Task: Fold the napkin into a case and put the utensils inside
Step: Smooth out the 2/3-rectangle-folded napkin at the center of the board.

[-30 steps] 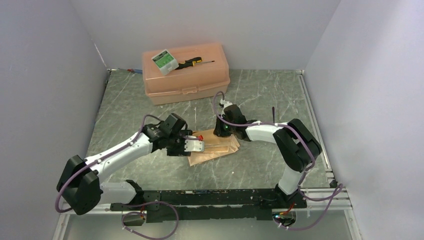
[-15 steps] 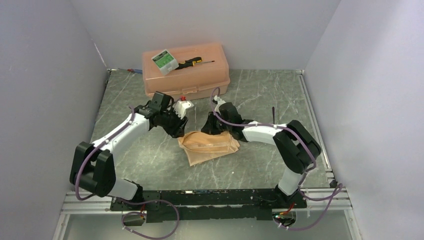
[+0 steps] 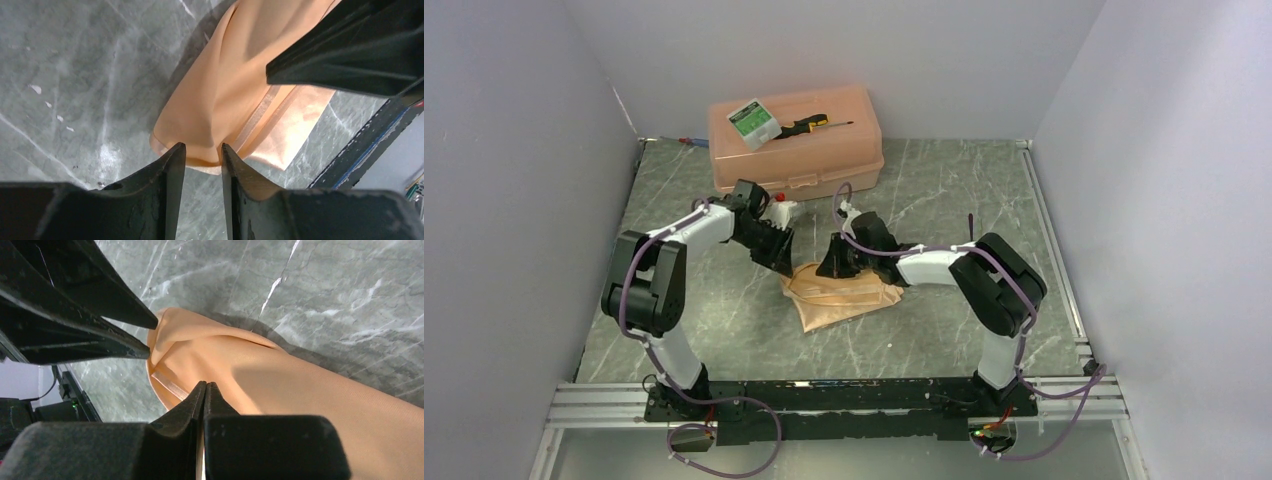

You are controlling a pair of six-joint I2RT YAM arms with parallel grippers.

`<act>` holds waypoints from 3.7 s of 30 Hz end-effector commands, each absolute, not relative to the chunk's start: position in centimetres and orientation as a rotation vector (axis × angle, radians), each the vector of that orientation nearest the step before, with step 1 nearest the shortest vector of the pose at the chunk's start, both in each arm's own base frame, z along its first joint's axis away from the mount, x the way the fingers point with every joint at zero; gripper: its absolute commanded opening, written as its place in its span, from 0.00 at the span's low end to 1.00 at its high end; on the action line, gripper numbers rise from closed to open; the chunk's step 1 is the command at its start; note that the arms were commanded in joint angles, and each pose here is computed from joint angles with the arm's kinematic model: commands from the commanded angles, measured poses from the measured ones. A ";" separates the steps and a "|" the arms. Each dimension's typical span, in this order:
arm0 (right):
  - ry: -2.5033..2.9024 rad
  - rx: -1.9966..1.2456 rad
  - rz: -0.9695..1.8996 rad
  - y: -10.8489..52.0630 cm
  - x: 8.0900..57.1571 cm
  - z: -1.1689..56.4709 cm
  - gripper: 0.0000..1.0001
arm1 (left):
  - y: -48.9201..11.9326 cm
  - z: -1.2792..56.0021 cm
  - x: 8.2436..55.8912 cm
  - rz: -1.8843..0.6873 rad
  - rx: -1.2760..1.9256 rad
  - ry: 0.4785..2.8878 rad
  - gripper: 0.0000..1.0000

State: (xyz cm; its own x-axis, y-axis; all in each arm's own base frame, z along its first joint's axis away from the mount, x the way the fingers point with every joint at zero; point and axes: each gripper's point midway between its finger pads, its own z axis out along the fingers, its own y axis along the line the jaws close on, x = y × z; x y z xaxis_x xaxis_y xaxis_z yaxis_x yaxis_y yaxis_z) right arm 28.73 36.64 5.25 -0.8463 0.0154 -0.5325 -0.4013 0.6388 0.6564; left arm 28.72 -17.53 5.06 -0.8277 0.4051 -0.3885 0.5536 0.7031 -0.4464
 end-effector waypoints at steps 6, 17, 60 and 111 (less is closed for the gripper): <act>2.415 -0.423 1.056 35.7 26.6 2.5 0.01 | -18.8 5.3 29.7 -0.919 0.758 2.654 0.35; 2.474 -0.464 1.010 34.6 25.3 1.1 0.00 | -18.0 3.7 29.8 -0.852 0.828 2.642 0.20; 2.443 -0.608 1.068 37.7 24.2 4.8 0.00 | -19.8 5.5 25.5 -1.095 1.037 2.533 0.09; 2.346 -0.193 1.385 40.4 29.6 5.8 0.00 | -19.0 1.7 22.0 -0.834 1.356 2.553 0.27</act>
